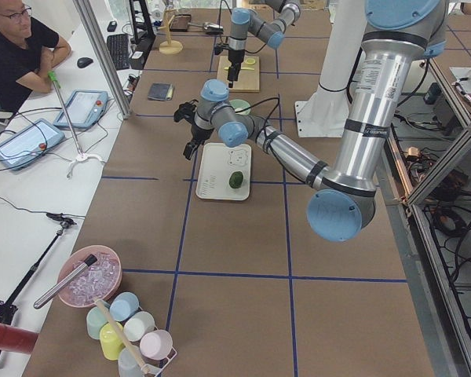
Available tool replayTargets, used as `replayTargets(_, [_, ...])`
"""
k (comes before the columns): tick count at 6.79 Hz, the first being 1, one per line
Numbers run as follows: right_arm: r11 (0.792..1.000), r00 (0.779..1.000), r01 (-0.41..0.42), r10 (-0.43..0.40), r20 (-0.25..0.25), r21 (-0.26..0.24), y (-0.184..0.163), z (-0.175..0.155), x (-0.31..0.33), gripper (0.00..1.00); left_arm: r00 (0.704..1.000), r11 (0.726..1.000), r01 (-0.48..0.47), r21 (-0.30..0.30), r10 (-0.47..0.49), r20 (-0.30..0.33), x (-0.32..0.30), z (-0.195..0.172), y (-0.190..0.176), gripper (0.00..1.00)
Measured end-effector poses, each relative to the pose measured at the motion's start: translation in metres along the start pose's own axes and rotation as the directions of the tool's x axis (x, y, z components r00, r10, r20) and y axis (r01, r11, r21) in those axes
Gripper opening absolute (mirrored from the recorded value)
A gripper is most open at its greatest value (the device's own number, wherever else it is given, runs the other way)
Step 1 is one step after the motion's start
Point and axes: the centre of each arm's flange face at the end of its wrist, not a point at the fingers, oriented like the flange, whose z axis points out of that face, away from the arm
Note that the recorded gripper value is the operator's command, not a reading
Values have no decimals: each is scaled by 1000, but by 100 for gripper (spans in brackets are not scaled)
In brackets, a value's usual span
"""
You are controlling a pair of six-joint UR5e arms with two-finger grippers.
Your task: Put spoon and bun in bowl
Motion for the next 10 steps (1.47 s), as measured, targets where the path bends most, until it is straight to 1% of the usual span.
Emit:
replayTargets(2, [993,992,117,-118,-54,-18,-57,-49,128,100,996,995,-92,-49,92,16,-113,-24,33,99])
replayTargets(3, [985,982,168,-170,-77,-26,-89,-77,194,100,993,991,-114,-71,115,24,-174,-40,63,99])
replayTargets(4, [978,973,208,-210,-101,-28,-113,-103,259,100,994,991,-101,-91,104,23,-226,-50,95,99])
replayTargets(5, [968,959,251,-253,-127,-33,-126,-126,324,100,998,992,-64,-108,66,13,-265,-54,125,99])
replayTargets(6, [958,946,283,-286,-150,-43,-130,-143,384,100,1000,992,-9,-126,9,2,-291,-60,148,100])
replayTargets(7, [952,939,301,-306,-159,-58,-134,-156,436,100,998,985,67,-159,-68,-5,-307,-71,162,100])
replayTargets(8, [947,935,311,-319,-153,-77,-139,-166,471,100,991,972,128,-198,-131,-6,-311,-80,167,100])
replayTargets(9, [940,929,327,-339,-148,-96,-144,-174,487,100,986,960,164,-226,-169,-3,-312,-84,173,100])
replayTargets(10, [934,924,339,-353,-147,-115,-153,-183,488,100,980,948,192,-252,-200,-3,-308,-85,199,100])
